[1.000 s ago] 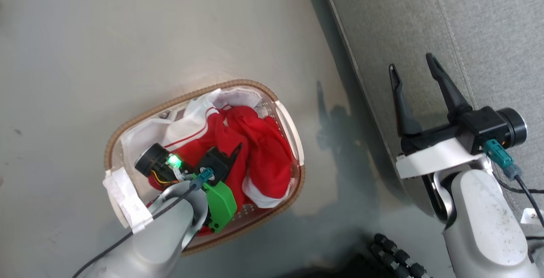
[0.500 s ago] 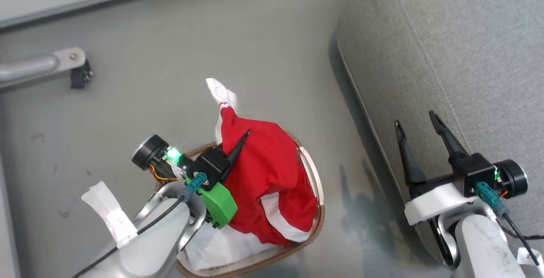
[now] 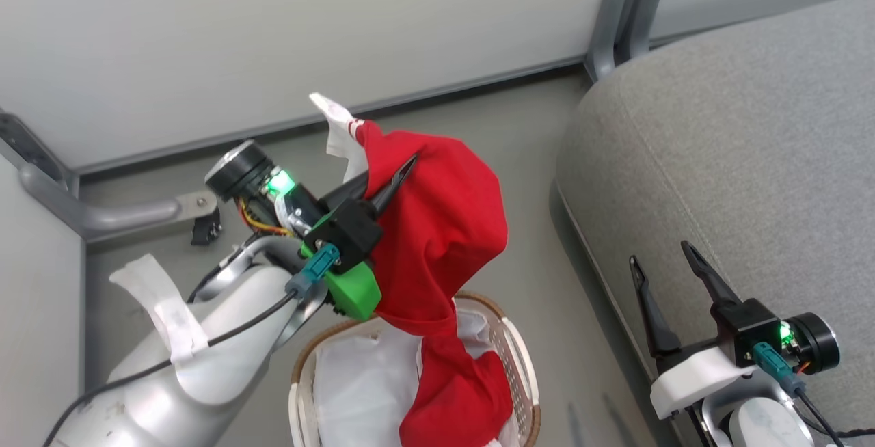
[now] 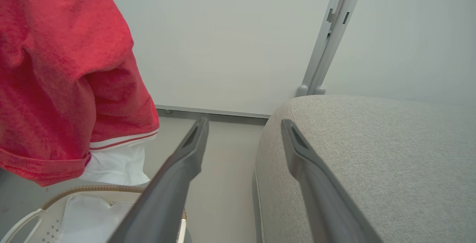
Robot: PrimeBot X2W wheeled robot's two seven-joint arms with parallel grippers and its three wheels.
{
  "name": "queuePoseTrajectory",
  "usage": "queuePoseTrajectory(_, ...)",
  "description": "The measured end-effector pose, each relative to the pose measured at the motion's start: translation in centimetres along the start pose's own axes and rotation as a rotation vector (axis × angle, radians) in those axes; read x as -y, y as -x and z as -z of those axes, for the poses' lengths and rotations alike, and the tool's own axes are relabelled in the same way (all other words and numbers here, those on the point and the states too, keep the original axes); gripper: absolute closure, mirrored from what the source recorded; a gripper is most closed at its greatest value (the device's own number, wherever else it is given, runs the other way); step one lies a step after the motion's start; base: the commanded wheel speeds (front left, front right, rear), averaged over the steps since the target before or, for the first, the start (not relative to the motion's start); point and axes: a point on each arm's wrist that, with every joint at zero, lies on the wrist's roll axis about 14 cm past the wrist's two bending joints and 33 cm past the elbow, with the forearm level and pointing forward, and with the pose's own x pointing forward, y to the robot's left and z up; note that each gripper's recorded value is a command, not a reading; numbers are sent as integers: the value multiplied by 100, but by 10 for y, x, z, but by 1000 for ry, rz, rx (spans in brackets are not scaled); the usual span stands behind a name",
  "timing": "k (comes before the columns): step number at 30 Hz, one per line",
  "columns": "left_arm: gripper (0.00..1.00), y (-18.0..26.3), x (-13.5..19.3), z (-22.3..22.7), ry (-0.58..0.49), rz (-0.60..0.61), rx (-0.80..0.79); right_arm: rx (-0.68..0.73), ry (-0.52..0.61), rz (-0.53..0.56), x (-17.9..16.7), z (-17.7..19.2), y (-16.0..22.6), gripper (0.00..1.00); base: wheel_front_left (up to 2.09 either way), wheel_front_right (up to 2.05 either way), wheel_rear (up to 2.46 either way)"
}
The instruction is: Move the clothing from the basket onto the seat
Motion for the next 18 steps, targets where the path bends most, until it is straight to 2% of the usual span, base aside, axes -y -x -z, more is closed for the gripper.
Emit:
queuePoseTrajectory(9, 100, -3, -41, -94, -251, -33, 147, 86, 5, -10, -4, -29, 12, 0, 0, 0, 0)
queuePoseTrajectory(18, 100, -8, -63, -140, -340, -56, 211, 117, -7, -64, -23, -40, 11, 0, 0, 0, 0)
